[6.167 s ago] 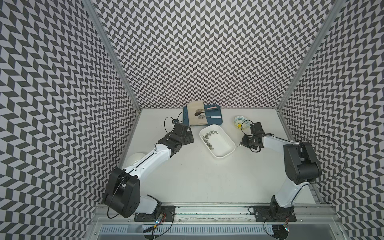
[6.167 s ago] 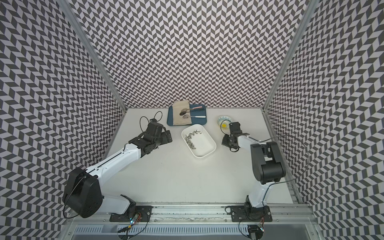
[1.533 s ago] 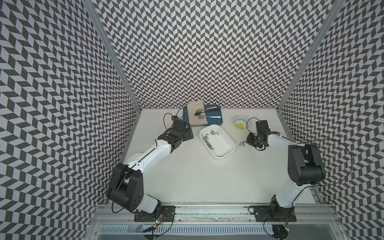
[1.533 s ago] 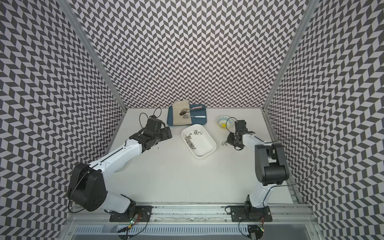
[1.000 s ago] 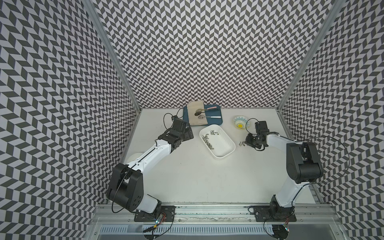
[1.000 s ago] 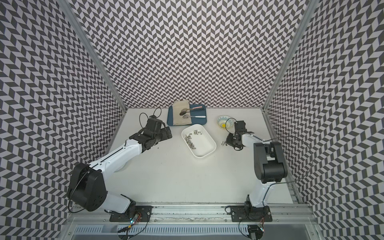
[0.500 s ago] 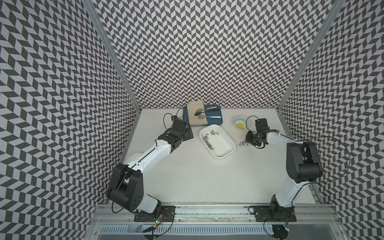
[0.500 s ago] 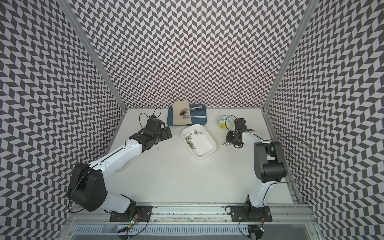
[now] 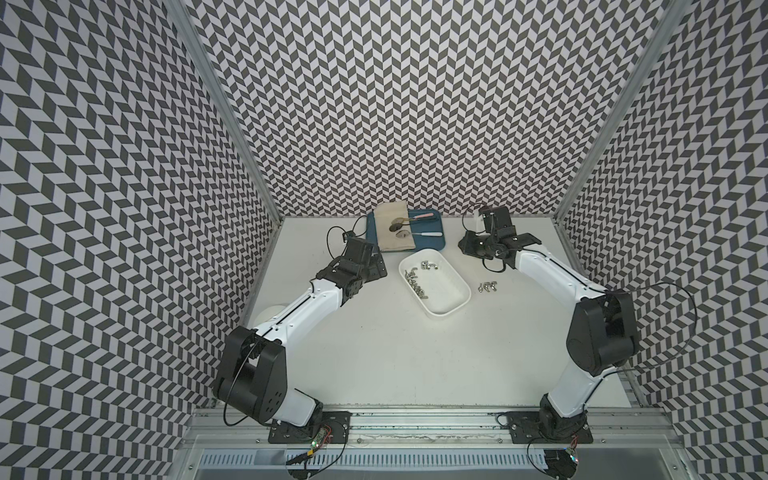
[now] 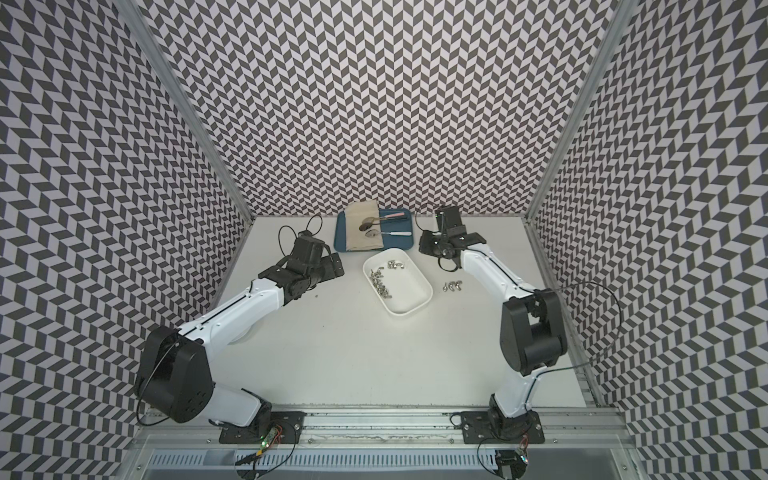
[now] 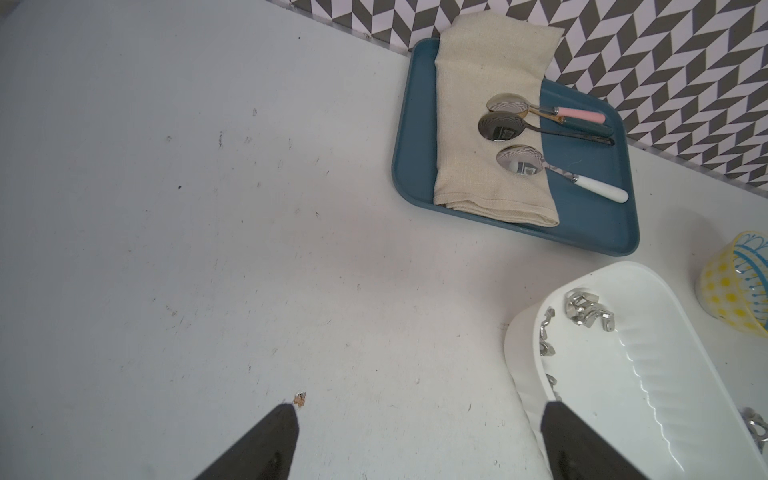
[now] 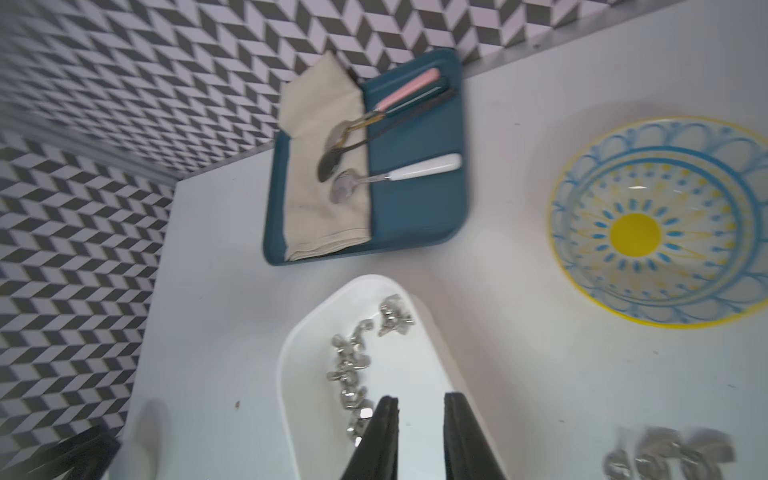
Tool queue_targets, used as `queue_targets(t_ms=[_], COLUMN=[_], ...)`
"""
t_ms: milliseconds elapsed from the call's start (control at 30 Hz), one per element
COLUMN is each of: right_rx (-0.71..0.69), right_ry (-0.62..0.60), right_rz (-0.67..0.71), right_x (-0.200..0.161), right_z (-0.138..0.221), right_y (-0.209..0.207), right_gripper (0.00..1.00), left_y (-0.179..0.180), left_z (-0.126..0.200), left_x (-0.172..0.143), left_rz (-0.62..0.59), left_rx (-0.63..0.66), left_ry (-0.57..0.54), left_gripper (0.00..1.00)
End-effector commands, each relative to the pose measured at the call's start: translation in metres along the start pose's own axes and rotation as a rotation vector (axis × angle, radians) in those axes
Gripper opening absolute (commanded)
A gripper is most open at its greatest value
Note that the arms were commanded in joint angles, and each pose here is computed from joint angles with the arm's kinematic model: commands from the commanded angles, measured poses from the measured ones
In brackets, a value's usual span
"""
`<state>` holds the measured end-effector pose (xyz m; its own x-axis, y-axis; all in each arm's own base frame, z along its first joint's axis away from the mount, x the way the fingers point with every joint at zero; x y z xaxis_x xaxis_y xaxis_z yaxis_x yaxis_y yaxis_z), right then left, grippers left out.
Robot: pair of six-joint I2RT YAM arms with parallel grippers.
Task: Take out the wing nut from the storage box
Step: Pick up the wing nut from the storage box.
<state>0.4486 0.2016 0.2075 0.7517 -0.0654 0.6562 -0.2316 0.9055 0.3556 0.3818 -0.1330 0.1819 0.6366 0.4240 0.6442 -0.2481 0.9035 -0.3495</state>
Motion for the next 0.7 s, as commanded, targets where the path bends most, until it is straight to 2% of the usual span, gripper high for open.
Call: queue_targets(t_ms=[0,200,433,667], right_rx=[0.040,0.119,0.078,0.050], right_ry=[0.038,0.142,0.206,0.183], right_rz=[0.038,0.162,0.227,0.173], right_x=[-0.012,-0.046,-0.072,-0.074], right_z=[-0.021,-0.062,-0.096,-0.115], right_y=[0.033,0.079,0.077,0.071], right_gripper=[0.24,0.24,0.24,0.24], left_y=[-0.004,0.004,0.012,0.014], left_z=[0.005,0.005,0.007,0.007], left_x=[0.007,0.001,-0.002,-0.003], left_rz=[0.002,0.003,0.014,0.006], left_rx=[-0.014,-0.001,0.002,0.008], left_ry=[-0.023,-0.012,0.001,0.008], left_gripper=[0.95,0.96,0.96,0.96])
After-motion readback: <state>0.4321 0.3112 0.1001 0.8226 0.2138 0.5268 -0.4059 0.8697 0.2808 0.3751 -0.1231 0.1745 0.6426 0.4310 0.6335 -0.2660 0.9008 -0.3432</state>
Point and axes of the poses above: each gripper's point midway between its finger pads, its own z axis back along the fingers, its own y axis along the line the jaws close on, x = y × z, the point moved 2 cm from there along z, back along the fingers, and after that the axes turned 9 degrees about z, right-handed, at the moved point
